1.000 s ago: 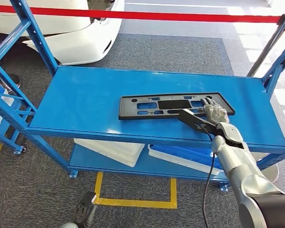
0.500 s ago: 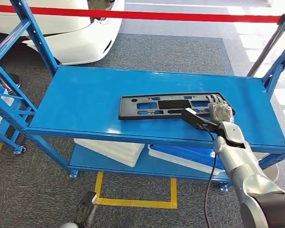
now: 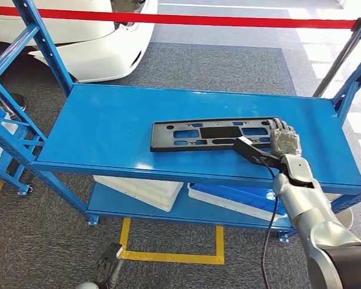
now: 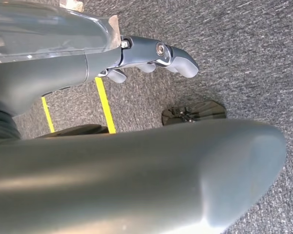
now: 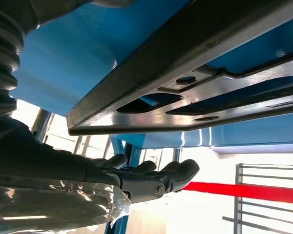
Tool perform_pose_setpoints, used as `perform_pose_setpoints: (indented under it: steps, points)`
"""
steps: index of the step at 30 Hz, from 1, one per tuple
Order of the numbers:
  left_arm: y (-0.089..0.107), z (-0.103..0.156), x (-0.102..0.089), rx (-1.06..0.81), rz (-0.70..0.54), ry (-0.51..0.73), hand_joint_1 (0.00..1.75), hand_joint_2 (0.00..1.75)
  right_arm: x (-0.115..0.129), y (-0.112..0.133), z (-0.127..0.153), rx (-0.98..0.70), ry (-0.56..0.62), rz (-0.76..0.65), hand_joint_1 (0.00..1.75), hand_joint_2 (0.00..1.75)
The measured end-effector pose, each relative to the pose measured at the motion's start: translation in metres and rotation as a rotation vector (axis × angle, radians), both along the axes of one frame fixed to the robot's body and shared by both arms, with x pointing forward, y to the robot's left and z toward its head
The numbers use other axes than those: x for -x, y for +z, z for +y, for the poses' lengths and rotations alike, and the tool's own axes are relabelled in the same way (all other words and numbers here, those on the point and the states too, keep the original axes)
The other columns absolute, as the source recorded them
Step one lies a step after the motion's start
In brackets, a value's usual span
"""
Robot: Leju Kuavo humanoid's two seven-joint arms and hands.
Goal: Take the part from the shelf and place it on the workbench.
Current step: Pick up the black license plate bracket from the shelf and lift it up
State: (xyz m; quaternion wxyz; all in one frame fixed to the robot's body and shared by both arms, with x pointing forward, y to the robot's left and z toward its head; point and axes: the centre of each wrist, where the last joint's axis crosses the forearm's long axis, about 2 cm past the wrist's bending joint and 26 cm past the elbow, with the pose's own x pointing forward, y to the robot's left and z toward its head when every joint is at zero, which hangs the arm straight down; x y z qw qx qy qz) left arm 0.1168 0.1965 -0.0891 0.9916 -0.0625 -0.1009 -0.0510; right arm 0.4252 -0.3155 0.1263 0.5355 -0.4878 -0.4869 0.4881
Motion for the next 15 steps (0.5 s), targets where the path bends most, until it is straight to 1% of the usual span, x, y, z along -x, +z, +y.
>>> perform_pose_setpoints:
  steps: [3,4,8,15]
  points:
    - [0.0000,-0.0001,0.0000,0.003,0.000,-0.001,0.00,0.00,0.0003,-0.0007,-0.0006,0.000,-0.002,0.010,1.60,1.75]
    - [0.0000,-0.0002,-0.0001,0.003,0.000,-0.002,0.00,0.00,0.0004,-0.0011,-0.0009,-0.001,-0.003,0.020,1.75,1.75]
    - [0.0001,-0.0003,-0.0002,0.003,-0.001,-0.004,0.00,0.00,0.0006,-0.0025,-0.0025,-0.005,0.001,0.071,1.75,1.75]
    - [0.0005,-0.0011,-0.0011,0.003,-0.003,-0.008,0.00,0.00,-0.0049,0.0057,-0.0059,-0.006,0.003,0.067,1.75,1.75]
